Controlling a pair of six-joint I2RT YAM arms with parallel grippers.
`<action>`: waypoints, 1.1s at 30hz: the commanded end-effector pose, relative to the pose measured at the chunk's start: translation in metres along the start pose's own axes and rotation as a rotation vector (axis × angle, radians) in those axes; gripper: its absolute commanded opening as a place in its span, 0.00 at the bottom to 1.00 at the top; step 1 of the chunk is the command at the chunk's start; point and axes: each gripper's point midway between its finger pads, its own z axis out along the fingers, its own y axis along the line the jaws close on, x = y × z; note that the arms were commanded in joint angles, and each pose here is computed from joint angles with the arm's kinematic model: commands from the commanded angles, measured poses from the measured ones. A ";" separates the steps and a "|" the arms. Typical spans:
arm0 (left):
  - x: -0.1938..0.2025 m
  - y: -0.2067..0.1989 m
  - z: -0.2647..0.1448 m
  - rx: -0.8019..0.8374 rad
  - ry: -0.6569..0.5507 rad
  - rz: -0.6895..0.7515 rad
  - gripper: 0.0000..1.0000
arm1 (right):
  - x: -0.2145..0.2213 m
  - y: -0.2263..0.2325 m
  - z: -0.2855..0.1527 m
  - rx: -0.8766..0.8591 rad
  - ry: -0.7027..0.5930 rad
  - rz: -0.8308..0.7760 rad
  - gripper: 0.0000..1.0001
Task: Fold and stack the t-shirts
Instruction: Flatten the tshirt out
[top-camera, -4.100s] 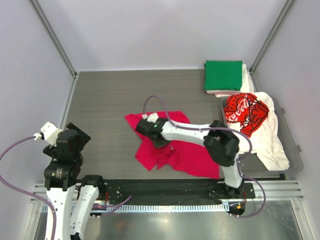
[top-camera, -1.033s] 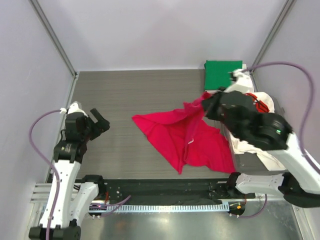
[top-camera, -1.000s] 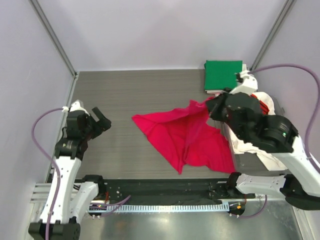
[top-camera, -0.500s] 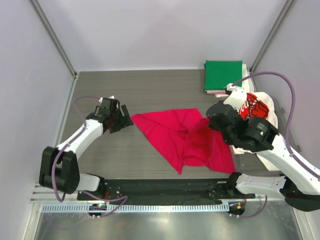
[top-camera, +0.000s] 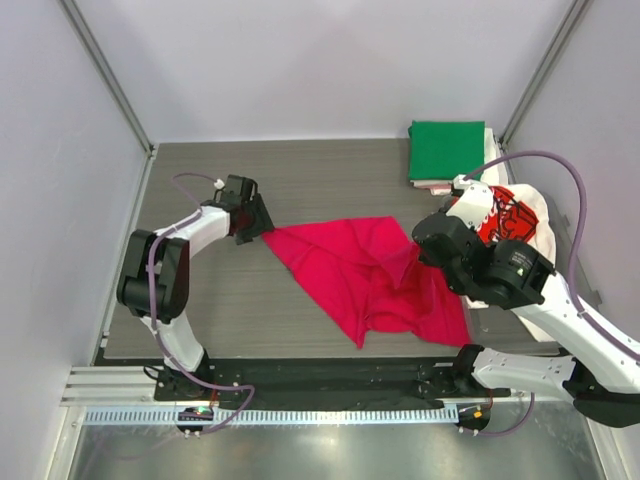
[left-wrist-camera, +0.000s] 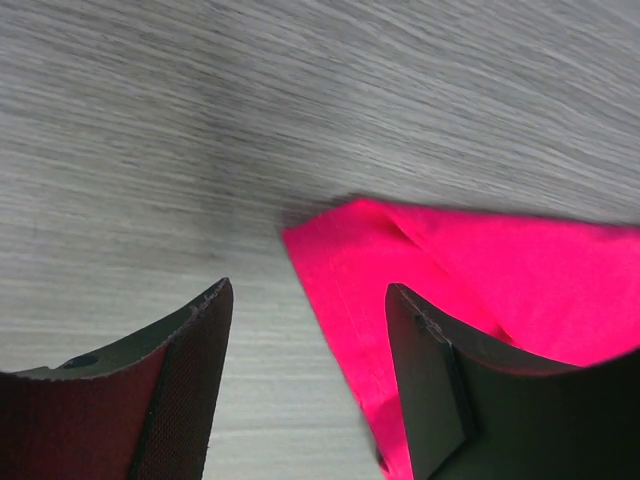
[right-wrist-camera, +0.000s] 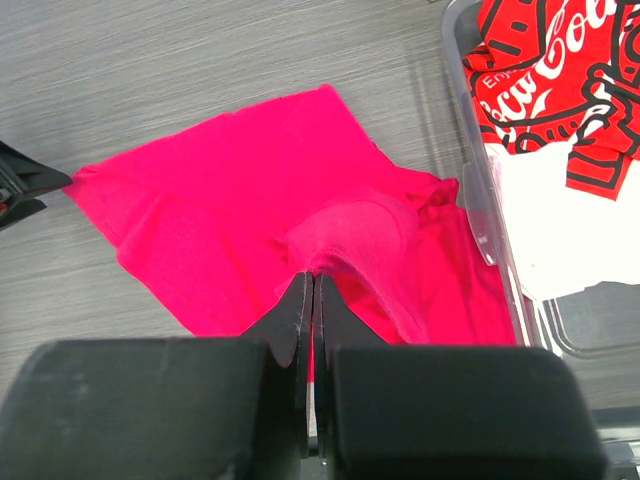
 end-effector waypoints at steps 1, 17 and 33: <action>-0.011 -0.010 0.008 -0.008 -0.043 0.004 0.63 | -0.008 0.004 0.000 -0.013 -0.035 0.045 0.01; 0.005 -0.019 0.044 -0.071 -0.008 0.041 0.36 | 0.003 0.008 0.001 -0.045 0.001 0.053 0.01; -0.089 -0.059 -0.131 0.099 -0.359 0.084 0.00 | -0.069 0.027 -0.034 -0.142 -0.115 0.103 0.01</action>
